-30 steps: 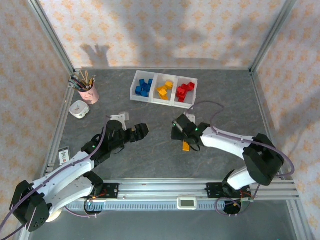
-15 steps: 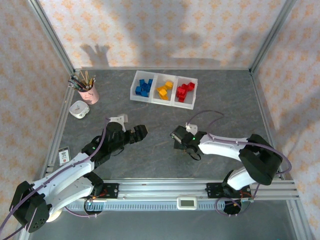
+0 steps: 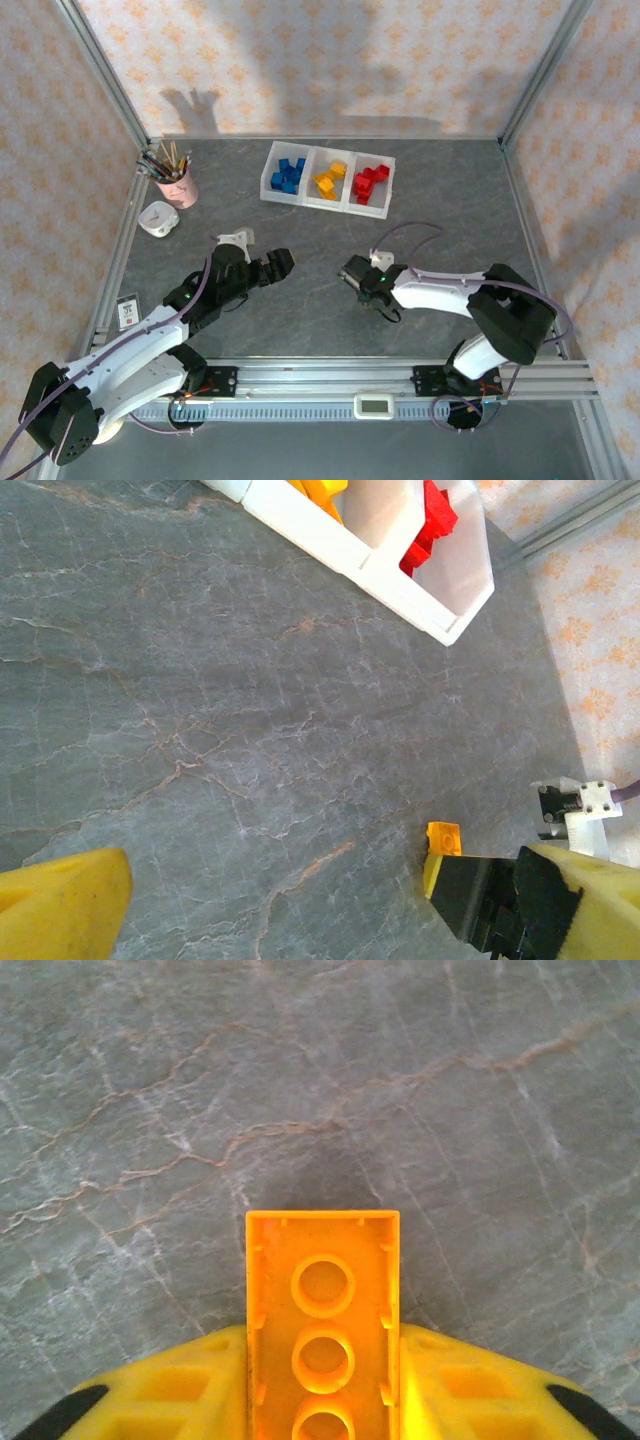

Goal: Sort the legos into containers by color
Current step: Pick up the lego from the bottom-center of the table, then place the lego in the container.

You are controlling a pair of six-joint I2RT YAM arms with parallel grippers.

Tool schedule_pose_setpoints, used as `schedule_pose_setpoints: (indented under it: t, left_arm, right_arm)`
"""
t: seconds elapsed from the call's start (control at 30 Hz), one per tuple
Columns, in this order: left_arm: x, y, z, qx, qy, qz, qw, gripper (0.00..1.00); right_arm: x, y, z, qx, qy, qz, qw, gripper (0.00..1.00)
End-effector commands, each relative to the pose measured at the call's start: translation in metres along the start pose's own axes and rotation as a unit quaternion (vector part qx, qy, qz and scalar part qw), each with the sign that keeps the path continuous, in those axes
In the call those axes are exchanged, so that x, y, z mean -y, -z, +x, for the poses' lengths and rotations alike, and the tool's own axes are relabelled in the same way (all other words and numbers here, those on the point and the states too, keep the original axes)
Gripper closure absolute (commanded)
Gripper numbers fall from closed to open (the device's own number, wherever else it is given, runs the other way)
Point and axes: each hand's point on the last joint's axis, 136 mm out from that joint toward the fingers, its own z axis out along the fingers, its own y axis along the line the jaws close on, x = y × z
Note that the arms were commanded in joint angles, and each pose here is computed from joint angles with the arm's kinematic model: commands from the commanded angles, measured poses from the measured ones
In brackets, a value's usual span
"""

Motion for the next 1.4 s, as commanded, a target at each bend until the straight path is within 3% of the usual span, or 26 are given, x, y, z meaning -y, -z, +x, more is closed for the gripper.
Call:
schedule_pose_setpoints:
  t: [0.0,0.1,0.3,0.53,0.63,0.73,1.03,1.13,1.2,1.27,1.37]
  left_arm:
    - [0.003,0.003,-0.005,0.011,0.000,0.001,1.000,0.01]
    - [0.007,0.004,-0.009,0.015,-0.003,0.005,1.000,0.01]
    - [0.011,0.007,-0.023,0.032,-0.011,-0.003,0.999,0.01]
    - [-0.001,0.008,-0.051,0.059,0.018,-0.025,0.998,0.01]
    - [-0.007,0.011,-0.064,0.076,0.025,-0.039,0.996,0.01]
    - [-0.011,0.011,-0.074,0.086,0.028,-0.048,0.995,0.01]
    - [-0.013,-0.008,-0.095,0.092,0.023,-0.060,0.994,0.01]
    - [-0.012,-0.015,-0.101,0.095,0.025,-0.059,0.993,0.01]
    - [-0.011,-0.017,-0.104,0.098,0.026,-0.056,0.993,0.01]
    - [-0.010,-0.019,-0.107,0.102,0.027,-0.055,0.993,0.01]
    - [-0.011,-0.020,-0.110,0.103,0.029,-0.057,0.993,0.01]
  right_arm:
    - [-0.020,0.001,-0.009,0.013,-0.002,-0.031,0.999,0.71]
    - [-0.027,0.008,-0.019,0.026,0.004,-0.039,0.999,0.76]
    - [-0.051,0.033,-0.057,0.074,0.015,-0.062,0.995,0.77]
    - [-0.103,0.052,-0.140,0.150,0.036,-0.079,0.985,0.75]
    - [-0.121,0.047,-0.179,0.165,0.027,-0.095,0.981,0.75]
    - [-0.130,0.040,-0.216,0.192,0.032,-0.068,0.978,0.75]
    - [-0.137,-0.010,-0.309,0.225,0.005,-0.039,0.974,0.73]
    - [-0.140,-0.028,-0.332,0.228,0.001,-0.034,0.973,0.67]
    - [-0.146,-0.034,-0.345,0.231,0.002,-0.040,0.972,0.57]
    - [-0.149,-0.029,-0.359,0.241,0.000,-0.045,0.969,0.44]
    - [-0.150,-0.005,-0.372,0.257,-0.003,-0.056,0.965,0.37]
